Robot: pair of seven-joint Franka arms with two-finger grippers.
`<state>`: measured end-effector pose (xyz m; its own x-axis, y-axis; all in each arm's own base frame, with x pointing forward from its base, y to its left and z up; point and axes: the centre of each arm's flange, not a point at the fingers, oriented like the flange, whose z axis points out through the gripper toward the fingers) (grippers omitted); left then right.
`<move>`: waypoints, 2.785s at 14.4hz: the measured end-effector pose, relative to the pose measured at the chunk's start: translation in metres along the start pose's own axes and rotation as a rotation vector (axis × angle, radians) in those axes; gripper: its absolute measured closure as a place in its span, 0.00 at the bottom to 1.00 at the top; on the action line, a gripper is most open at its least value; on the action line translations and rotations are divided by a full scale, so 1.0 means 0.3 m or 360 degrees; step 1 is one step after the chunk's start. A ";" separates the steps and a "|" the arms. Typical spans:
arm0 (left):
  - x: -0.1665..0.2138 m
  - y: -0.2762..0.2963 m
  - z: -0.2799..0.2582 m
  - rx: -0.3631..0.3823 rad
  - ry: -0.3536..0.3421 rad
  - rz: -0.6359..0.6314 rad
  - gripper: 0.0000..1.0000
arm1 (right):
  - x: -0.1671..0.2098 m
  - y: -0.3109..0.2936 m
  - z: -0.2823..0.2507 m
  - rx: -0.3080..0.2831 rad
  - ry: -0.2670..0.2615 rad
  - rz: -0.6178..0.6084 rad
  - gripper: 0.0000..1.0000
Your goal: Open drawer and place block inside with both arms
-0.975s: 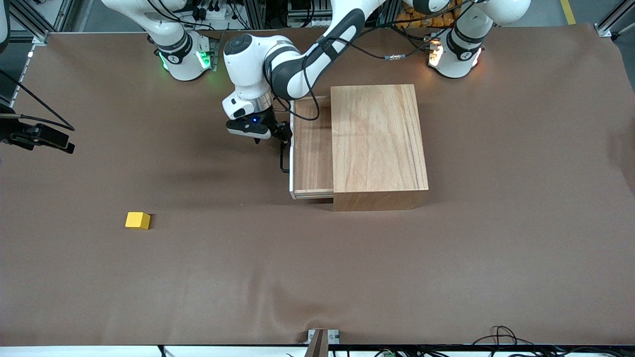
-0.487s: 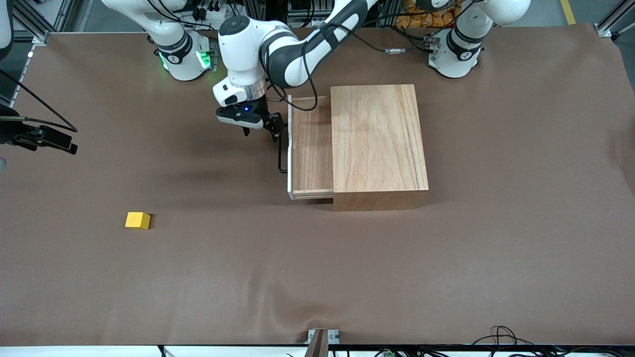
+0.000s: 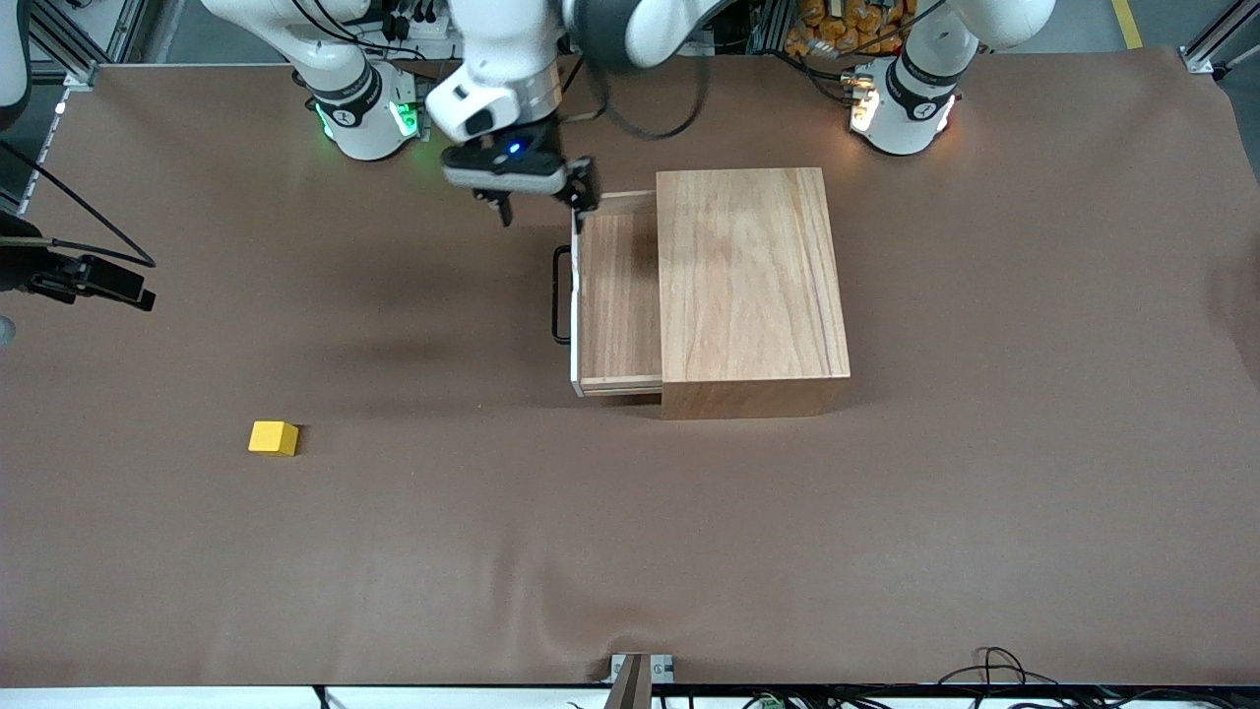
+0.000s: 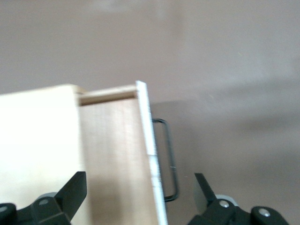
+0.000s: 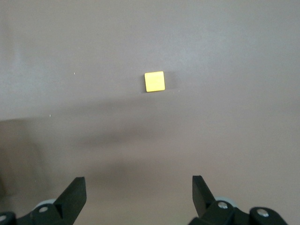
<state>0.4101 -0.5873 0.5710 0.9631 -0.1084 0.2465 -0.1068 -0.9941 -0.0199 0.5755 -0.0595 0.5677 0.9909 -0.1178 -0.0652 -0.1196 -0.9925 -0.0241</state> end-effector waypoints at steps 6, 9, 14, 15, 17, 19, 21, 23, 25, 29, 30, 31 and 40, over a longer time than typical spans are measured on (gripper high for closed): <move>0.385 -0.730 -0.173 0.0061 -0.0131 0.0009 0.00 | 0.112 -0.012 0.211 -0.0014 0.0003 -0.0006 0.00; 0.479 -1.002 -0.144 0.0089 -0.0213 -0.0054 0.00 | 0.198 -0.042 0.388 -0.0027 0.0020 -0.0031 0.00; 0.570 -1.610 -0.077 0.0056 -0.0335 -0.0190 0.00 | 0.318 -0.049 0.659 -0.0048 0.0085 -0.0037 0.00; 0.570 -1.721 -0.080 0.0047 -0.0338 -0.0201 0.00 | 0.334 -0.047 0.709 -0.0052 0.0119 -0.0038 0.00; 0.552 -1.857 -0.086 0.0035 -0.0355 -0.0229 0.00 | 0.346 -0.041 0.826 -0.0060 0.0177 -0.0038 0.00; 0.517 -1.885 -0.057 0.0023 -0.0412 -0.0242 0.00 | 0.331 -0.032 0.949 -0.0067 0.0209 -0.0038 0.00; 0.474 -1.904 -0.032 0.0012 -0.0456 -0.0257 0.00 | 0.304 -0.017 1.042 -0.0074 0.0217 -0.0050 0.00; 0.451 -1.957 -0.037 0.0007 -0.0441 -0.0300 0.00 | 0.286 0.004 1.095 -0.0081 0.0210 -0.0062 0.00; 0.442 -2.039 -0.048 0.0011 -0.0402 -0.0362 0.00 | 0.279 0.018 1.135 -0.0087 0.0207 -0.0062 0.00; 0.442 -2.063 -0.054 0.0011 -0.0369 -0.0377 0.00 | 0.276 0.063 1.189 -0.0100 0.0200 -0.0079 0.00; 0.445 -2.045 -0.053 0.0008 -0.0368 -0.0362 0.00 | 0.277 0.078 1.198 -0.0102 0.0205 -0.0081 0.00; 0.448 -2.025 -0.052 0.0004 -0.0368 -0.0346 0.00 | 0.277 0.089 1.207 -0.0104 0.0218 -0.0081 0.00; 0.424 -2.008 -0.153 -0.0014 -0.0291 -0.0332 0.00 | 0.248 0.084 1.295 -0.0106 0.0224 -0.0092 0.00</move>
<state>0.5854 -0.0019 0.6588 0.9930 0.0983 0.0654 0.0971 -0.9950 0.0215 0.6221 -0.0811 0.1747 0.9954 -0.0593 0.0746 -0.0626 -0.9971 0.0425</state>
